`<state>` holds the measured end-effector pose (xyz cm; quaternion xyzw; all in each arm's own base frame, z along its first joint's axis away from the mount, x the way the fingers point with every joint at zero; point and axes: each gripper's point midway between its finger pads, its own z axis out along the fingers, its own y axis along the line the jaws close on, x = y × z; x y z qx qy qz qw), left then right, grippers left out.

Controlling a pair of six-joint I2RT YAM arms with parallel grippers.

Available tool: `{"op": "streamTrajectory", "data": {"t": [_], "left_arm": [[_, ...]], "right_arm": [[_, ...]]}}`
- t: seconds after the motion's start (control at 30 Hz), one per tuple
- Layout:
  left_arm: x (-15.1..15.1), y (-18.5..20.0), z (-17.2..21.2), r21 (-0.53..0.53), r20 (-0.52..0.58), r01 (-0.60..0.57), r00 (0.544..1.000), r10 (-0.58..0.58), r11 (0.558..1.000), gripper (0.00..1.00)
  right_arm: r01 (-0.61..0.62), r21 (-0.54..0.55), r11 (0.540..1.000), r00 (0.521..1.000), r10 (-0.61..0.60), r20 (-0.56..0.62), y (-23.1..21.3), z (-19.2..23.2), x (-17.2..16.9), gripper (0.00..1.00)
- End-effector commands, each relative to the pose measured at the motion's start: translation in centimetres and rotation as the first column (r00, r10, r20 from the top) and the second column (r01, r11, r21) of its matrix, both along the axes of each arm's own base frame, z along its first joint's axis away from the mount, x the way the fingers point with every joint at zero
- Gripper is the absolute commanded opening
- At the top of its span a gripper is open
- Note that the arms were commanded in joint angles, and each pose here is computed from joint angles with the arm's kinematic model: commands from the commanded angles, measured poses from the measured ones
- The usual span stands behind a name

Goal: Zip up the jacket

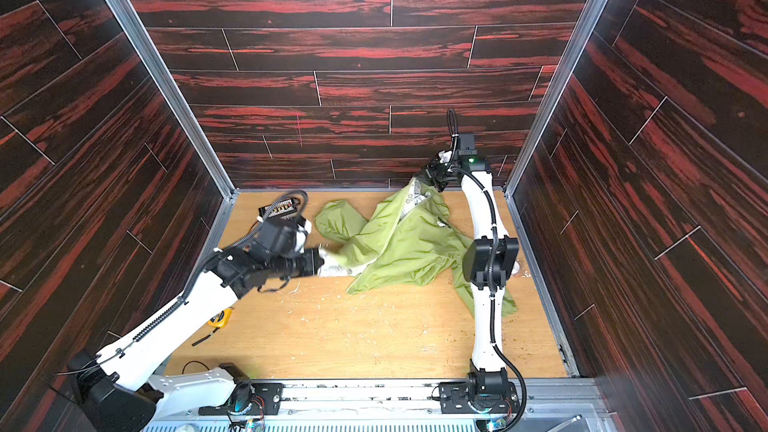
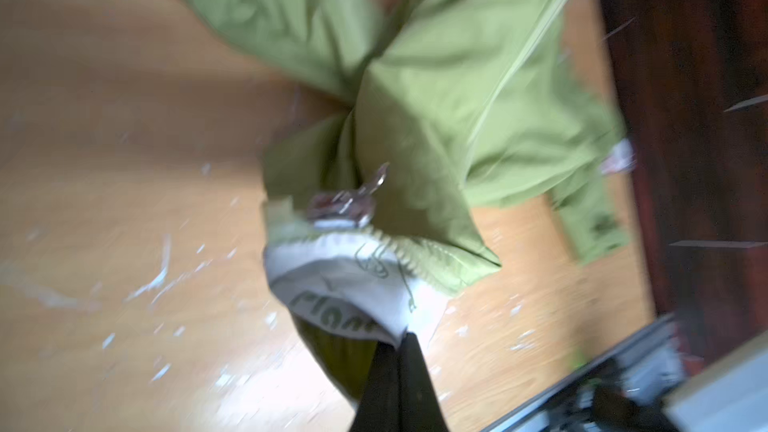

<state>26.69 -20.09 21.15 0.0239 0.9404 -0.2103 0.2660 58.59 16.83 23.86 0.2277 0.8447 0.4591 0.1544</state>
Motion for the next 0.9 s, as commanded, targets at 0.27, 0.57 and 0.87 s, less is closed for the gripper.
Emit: {"op": "streamTrajectory", "data": {"t": [0.27, 0.57, 0.87], "left_arm": [[-2.0, 2.3, 0.3, 0.038, 0.082, -0.096, 0.992, 0.093, 0.995, 0.78], [2.6, 3.5, -4.1, 0.002, -0.121, -0.198, 0.973, 0.196, 0.980, 0.83], [6.6, 5.9, -9.6, 0.195, -0.292, -0.238, 0.912, 0.288, 0.951, 0.79]], "right_arm": [[0.025, 0.039, 0.999, 0.990, -0.019, -0.137, -1.4, -6.5, 1.6, 0.36], [-0.062, -0.115, 0.991, 0.995, 0.052, -0.088, -2.5, -4.7, -1.9, 0.55], [-0.044, -0.305, 0.951, 0.999, 0.037, -0.029, -4.8, -2.4, -7.7, 0.61]]}}
